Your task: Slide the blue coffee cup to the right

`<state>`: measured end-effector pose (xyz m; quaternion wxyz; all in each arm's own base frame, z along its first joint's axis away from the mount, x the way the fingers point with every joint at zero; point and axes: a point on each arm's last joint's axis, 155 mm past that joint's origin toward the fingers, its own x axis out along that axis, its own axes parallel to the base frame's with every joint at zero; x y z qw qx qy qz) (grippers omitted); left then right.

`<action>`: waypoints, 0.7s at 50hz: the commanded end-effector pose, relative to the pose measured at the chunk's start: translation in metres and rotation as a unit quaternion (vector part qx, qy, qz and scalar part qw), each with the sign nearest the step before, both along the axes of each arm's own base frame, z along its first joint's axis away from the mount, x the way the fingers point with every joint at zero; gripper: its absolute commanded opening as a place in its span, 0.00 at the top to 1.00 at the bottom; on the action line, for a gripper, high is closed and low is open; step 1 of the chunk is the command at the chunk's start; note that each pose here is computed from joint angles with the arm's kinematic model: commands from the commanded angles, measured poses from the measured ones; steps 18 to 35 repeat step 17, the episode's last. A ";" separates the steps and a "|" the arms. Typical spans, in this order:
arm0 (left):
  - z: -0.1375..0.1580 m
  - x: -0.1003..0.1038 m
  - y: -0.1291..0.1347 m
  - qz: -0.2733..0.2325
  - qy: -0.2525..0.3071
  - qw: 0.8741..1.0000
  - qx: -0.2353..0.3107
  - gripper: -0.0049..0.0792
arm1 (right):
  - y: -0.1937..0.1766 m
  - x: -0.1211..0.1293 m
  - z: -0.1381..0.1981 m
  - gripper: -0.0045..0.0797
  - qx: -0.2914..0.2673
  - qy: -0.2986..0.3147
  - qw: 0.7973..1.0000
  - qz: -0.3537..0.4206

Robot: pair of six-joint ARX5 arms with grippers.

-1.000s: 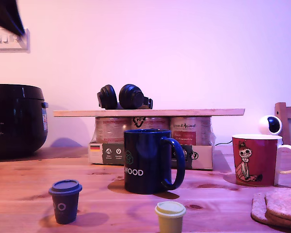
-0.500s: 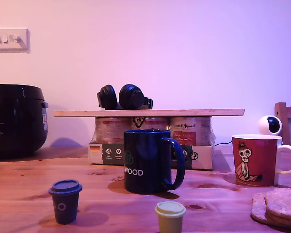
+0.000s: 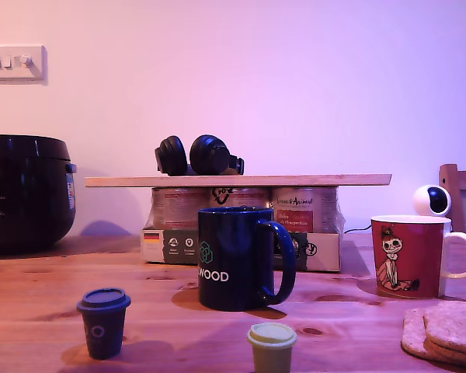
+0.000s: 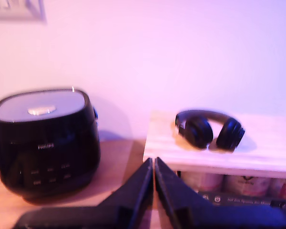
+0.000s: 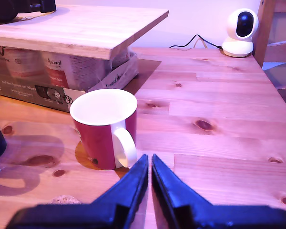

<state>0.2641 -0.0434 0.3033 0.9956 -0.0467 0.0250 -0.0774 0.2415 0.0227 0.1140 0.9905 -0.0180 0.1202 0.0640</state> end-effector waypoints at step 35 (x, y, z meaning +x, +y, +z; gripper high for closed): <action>-0.002 0.003 -0.001 -0.003 -0.013 1.000 -0.002 0.97 | 0.001 -0.001 0.002 0.96 0.000 -0.002 1.000 0.001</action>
